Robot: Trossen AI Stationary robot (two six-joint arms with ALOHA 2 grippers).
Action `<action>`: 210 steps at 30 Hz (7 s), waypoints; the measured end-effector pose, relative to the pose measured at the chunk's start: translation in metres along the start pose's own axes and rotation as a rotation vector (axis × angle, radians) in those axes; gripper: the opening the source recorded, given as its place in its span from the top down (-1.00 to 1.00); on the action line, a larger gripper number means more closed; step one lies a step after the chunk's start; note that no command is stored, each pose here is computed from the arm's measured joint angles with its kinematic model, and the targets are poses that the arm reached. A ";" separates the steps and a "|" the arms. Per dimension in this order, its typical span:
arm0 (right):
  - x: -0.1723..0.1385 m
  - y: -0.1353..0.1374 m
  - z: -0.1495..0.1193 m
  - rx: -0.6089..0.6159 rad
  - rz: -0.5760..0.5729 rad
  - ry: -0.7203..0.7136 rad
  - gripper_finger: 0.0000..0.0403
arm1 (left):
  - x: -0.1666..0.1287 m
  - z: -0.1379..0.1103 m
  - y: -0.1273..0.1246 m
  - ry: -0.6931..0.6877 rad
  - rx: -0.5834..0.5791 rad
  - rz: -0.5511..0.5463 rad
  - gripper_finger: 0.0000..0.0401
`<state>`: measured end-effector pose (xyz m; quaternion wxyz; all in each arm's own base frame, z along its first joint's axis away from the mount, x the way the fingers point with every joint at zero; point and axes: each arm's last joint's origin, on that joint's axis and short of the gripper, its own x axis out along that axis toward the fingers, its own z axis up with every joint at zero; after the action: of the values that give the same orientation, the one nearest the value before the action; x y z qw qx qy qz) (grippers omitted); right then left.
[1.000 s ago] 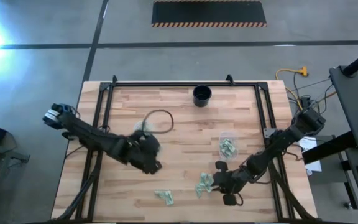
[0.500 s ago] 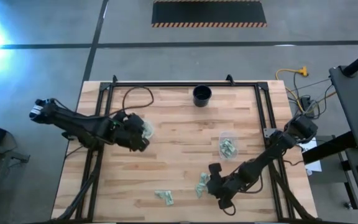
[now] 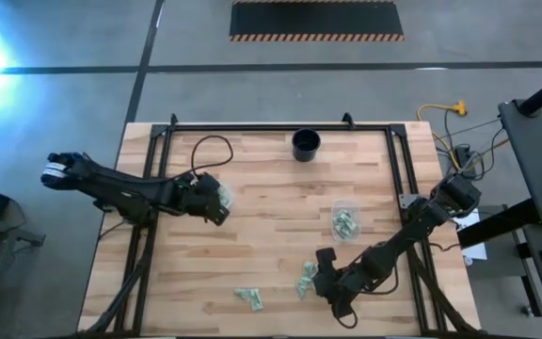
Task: Pick and place items into bin
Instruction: Put the white sweetener packet into the left transparent bin, then put the white sweetener packet into the right transparent bin, then put the white sweetener packet into the left transparent bin
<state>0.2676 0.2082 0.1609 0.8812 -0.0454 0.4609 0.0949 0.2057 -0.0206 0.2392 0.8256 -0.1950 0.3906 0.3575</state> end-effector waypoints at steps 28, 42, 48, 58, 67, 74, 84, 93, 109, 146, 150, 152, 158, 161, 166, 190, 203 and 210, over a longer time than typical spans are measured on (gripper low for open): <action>0.001 -0.004 -0.010 -0.034 -0.039 0.083 -0.02 | -0.011 0.023 0.002 -0.050 -0.061 -0.074 0.13; 0.018 0.004 -0.012 -0.048 -0.111 0.099 -0.02 | -0.041 0.043 0.005 -0.145 -0.095 -0.153 0.12; 0.023 0.006 -0.010 -0.047 -0.143 0.091 0.06 | -0.039 0.043 0.003 -0.152 -0.103 -0.162 0.12; 0.022 0.007 -0.006 0.015 -0.144 0.070 0.64 | -0.041 0.045 0.001 -0.163 -0.111 -0.191 0.12; 0.014 0.009 0.004 0.028 -0.123 0.037 0.96 | -0.045 0.034 -0.009 -0.058 -0.039 -0.319 0.12; 0.001 0.007 0.009 0.050 -0.128 0.033 0.96 | -0.058 0.021 -0.024 -0.026 0.067 -0.454 0.12; -0.043 -0.004 0.019 0.071 -0.222 0.007 0.96 | -0.073 -0.008 -0.067 -0.007 0.354 -0.749 0.12; -0.096 -0.030 0.004 0.247 -0.370 -0.010 0.96 | -0.051 -0.047 -0.095 0.127 0.504 -0.705 0.12; -0.111 -0.069 -0.066 0.450 -0.500 0.075 0.96 | -0.025 -0.083 -0.129 0.230 0.560 -0.689 0.12; -0.101 -0.077 -0.076 0.530 -0.545 -0.014 0.42 | -0.001 -0.111 -0.155 0.172 0.727 -0.717 0.12; -0.105 -0.074 -0.067 0.486 -0.514 -0.031 0.36 | 0.007 -0.118 -0.160 0.181 0.735 -0.709 0.12; -0.107 -0.071 -0.059 0.450 -0.486 -0.051 0.34 | 0.010 -0.121 -0.164 0.172 0.730 -0.722 0.12; -0.120 -0.065 -0.035 0.328 -0.426 -0.096 0.34 | 0.013 -0.126 -0.173 0.170 0.738 -0.730 0.12; -0.126 -0.063 -0.026 0.284 -0.412 -0.111 0.37 | 0.015 -0.130 -0.175 0.180 0.750 -0.721 0.12; -0.132 -0.062 -0.019 0.264 -0.398 -0.128 0.41 | 0.019 -0.134 -0.175 0.210 0.786 -0.649 0.12; -0.132 -0.048 -0.014 0.334 -0.209 -0.124 0.58 | 0.011 -0.126 -0.174 0.206 0.762 -0.598 0.97; -0.122 -0.024 -0.029 0.379 -0.080 -0.181 0.64 | -0.023 -0.087 -0.157 0.010 0.670 -0.550 0.96; -0.101 -0.011 -0.039 0.395 0.009 -0.258 0.62 | -0.045 -0.061 -0.130 -0.101 0.626 -0.443 0.96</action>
<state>0.1821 0.1785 0.2211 0.9241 0.1427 0.3543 0.0118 0.2520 -0.1640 0.2422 0.9205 0.0047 0.3883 0.0430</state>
